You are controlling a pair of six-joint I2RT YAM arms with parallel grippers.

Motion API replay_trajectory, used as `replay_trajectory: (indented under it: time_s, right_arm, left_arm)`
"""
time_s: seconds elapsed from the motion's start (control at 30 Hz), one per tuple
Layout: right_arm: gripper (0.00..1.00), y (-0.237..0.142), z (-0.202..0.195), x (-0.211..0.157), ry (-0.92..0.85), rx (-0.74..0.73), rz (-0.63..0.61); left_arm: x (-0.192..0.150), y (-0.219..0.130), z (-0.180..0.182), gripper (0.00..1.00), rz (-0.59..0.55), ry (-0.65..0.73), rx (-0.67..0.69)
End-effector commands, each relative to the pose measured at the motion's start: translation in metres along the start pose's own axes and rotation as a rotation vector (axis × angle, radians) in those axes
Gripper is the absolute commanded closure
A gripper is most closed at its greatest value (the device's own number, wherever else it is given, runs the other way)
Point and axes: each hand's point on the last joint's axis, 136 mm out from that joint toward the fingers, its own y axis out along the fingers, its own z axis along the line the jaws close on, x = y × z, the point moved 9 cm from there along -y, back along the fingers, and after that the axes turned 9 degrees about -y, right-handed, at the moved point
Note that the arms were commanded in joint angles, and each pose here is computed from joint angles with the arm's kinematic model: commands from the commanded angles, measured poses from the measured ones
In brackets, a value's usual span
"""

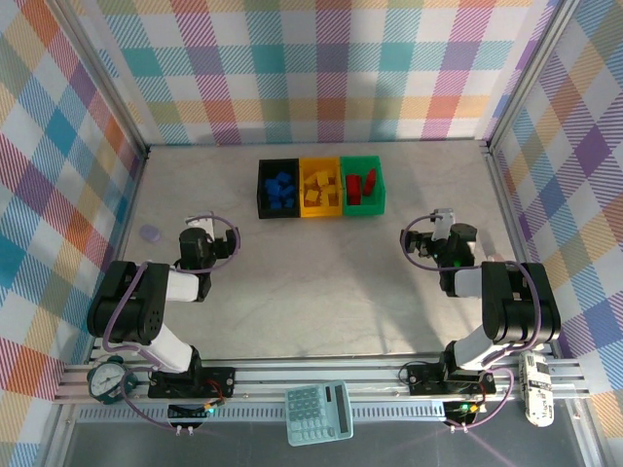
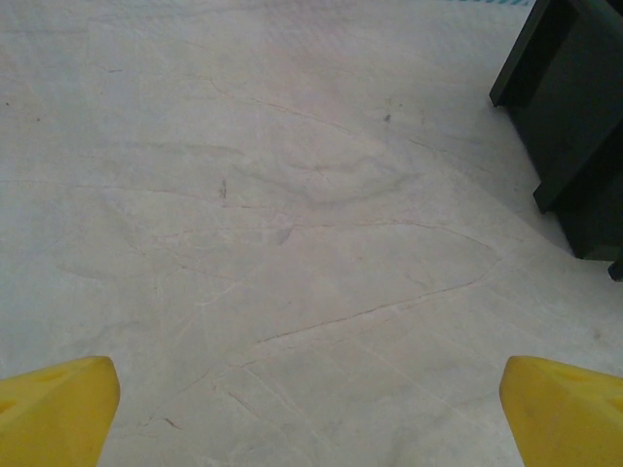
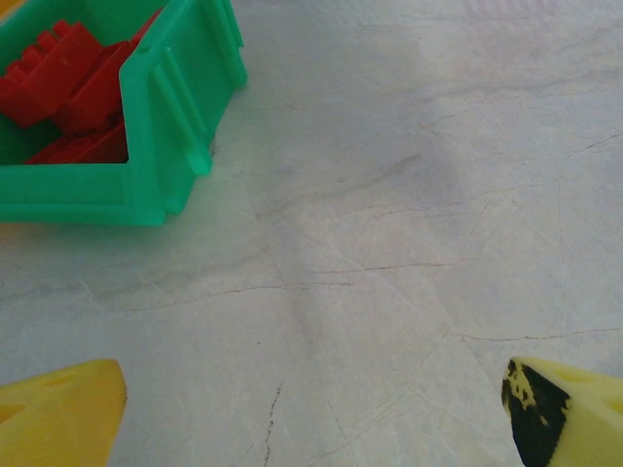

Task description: Sort the legos into containers by color

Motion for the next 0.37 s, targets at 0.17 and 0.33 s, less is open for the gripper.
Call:
replay_trajectory:
  time_s: [0.17, 0.33]
  right_arm:
    - [0.01, 0.0006, 0.0008, 0.0166, -0.039, -0.004, -0.063]
    - [0.01, 0.0003, 0.0013, 0.0171, -0.04, -0.003, -0.068]
  left_arm:
    - [0.0101, 0.0009, -0.0031, 0.0, -0.037, 0.009, -0.004]
    - [0.0099, 0.0009, -0.0031, 0.0, -0.036, 0.009, -0.003]
